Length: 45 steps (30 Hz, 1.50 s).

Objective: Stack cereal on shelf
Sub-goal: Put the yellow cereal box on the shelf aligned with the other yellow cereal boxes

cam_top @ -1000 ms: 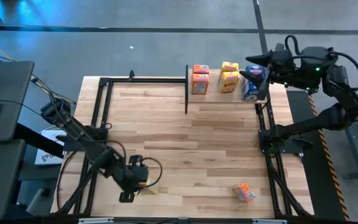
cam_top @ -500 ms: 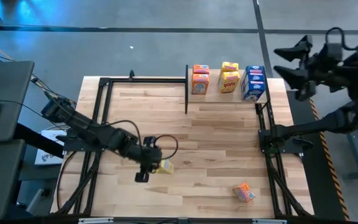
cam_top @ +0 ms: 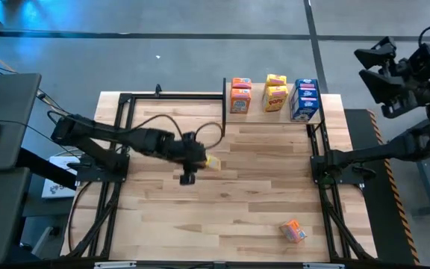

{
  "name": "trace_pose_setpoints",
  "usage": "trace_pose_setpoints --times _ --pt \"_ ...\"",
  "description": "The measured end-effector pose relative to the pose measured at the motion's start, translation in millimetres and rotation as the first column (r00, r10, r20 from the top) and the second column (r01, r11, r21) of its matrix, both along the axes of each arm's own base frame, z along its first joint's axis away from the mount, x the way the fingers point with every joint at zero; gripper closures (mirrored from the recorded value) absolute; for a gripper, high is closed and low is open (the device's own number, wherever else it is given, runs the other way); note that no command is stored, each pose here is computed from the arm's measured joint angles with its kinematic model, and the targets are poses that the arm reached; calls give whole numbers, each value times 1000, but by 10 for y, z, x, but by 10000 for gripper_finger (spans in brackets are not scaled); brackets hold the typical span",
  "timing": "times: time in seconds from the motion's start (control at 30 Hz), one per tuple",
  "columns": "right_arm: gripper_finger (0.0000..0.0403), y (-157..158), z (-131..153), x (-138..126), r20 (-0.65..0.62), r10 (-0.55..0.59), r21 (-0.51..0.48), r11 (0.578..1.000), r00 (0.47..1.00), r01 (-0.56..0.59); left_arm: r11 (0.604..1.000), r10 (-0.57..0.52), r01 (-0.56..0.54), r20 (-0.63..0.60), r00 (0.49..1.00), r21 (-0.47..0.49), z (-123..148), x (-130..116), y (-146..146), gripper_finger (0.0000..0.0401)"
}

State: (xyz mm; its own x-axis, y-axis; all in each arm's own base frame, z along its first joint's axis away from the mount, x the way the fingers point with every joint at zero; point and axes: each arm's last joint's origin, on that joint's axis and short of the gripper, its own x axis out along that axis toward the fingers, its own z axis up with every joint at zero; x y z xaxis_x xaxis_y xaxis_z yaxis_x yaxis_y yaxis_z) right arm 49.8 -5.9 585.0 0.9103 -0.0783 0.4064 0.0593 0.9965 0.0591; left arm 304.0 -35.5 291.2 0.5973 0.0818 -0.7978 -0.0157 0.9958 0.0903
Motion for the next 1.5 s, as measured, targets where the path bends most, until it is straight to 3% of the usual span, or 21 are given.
trace_pose_setpoints --times 0.27,0.37,0.47,0.57,0.67,0.8,1.03,1.3,1.5 --pt "150 28 43 -23 24 61 -38 997 998 -60 998 59 -61 90 994 29 57 96 357 254" --pt "150 29 -3 -17 -49 68 -25 997 996 -70 998 58 -56 110 992 -16 69 113 449 254" --pt "150 19 95 9 40 -6 -151 988 999 12 998 50 -44 129 990 -54 82 126 507 254" --pt "150 -9 142 45 62 -90 -154 983 994 99 997 58 -50 145 988 -64 135 135 553 254" --pt "150 -33 117 127 44 -106 -136 984 993 111 997 64 -53 184 981 -63 257 156 576 254" --pt "150 -76 -58 309 0 -107 -106 989 994 106 997 64 -51 225 972 -62 416 171 578 254" --pt "150 -150 -596 585 43 -118 -99 988 992 122 997 63 -49 250 966 -62 531 173 577 254" --pt "150 -222 -1273 853 -30 -131 -94 987 991 128 996 60 -49 169 984 -70 377 216 548 254" --pt "150 -210 -1464 800 -30 -131 -94 987 991 128 994 28 -16 110 994 -107 206 330 521 254"
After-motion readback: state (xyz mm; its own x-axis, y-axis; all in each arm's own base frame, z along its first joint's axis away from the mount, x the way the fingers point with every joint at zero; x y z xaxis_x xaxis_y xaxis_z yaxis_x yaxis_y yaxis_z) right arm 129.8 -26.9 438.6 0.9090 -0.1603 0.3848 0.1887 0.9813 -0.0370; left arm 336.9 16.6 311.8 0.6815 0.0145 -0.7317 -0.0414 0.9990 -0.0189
